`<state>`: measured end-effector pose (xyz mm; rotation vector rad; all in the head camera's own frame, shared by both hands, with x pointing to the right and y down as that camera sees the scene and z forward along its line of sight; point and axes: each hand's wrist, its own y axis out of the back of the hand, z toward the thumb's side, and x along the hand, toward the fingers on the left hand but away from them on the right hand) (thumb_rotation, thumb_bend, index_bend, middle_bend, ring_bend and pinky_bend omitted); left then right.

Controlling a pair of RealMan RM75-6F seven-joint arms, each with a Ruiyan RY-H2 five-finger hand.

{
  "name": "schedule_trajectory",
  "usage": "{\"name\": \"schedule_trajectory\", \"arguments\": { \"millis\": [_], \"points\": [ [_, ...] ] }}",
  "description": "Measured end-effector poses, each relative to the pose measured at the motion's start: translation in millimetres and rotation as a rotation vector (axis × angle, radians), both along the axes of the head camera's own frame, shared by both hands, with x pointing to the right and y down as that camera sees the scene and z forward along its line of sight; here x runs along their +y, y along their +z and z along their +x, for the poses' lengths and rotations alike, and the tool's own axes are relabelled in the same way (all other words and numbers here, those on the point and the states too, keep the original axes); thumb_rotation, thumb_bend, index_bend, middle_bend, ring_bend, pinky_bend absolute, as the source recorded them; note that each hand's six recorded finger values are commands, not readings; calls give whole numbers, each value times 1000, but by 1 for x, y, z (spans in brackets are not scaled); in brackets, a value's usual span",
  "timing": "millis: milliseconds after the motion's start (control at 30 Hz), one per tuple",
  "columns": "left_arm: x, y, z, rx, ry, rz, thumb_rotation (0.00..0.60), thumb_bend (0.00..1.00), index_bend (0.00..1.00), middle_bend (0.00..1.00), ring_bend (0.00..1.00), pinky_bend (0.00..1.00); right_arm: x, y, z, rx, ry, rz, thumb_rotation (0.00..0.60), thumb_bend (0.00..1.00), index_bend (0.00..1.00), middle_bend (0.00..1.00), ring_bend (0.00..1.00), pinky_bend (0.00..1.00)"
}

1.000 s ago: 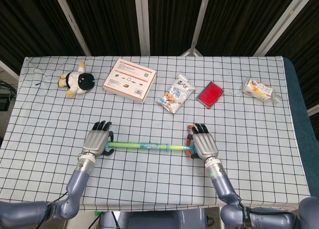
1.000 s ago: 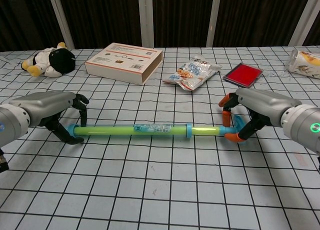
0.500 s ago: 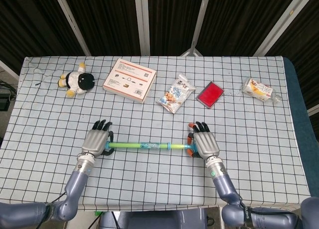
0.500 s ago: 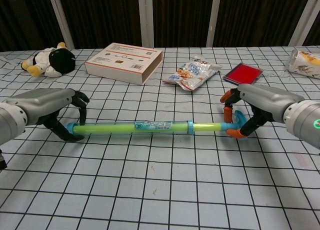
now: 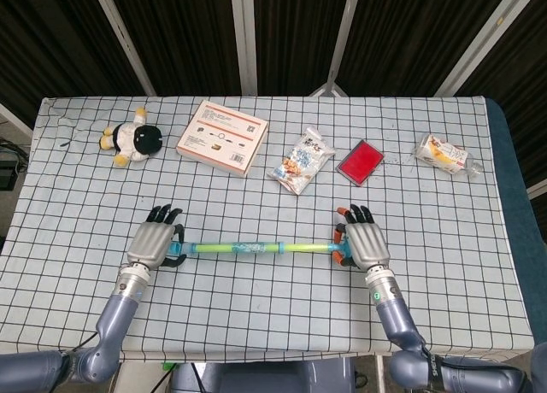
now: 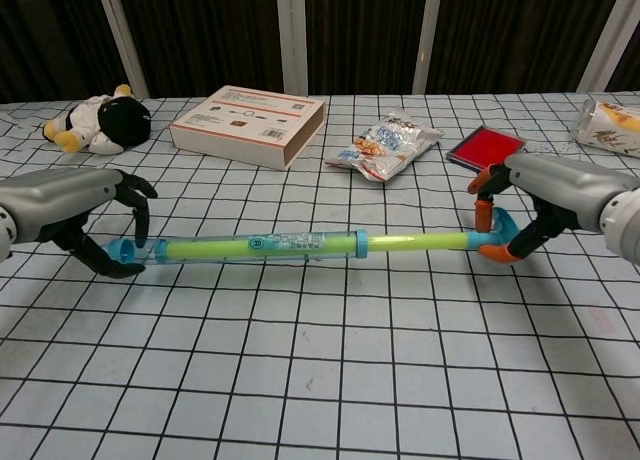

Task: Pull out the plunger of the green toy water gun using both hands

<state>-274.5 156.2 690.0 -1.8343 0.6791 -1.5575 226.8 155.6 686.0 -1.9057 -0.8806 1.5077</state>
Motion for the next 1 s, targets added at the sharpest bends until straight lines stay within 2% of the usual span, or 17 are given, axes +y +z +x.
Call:
{"name": "schedule_trajectory", "arguments": {
  "millis": [367,667,1000],
  "points": [
    [-9,-12,-24,-20,-22,16,600,439,597,104,0,0,-3,-7,28,52,42,13,600,425,639,191,0,0],
    [-17,-24,-42,-23,-50,30,600,438,597,102,0,0,-6,-21,55,99,79,39,600,426,638,192,0,0],
    [-17,-27,-53,-32,-61,30,600,439,597,103,0,0,-7,-29,76,121,111,46,600,426,639,192,0,0]
  ]
}}
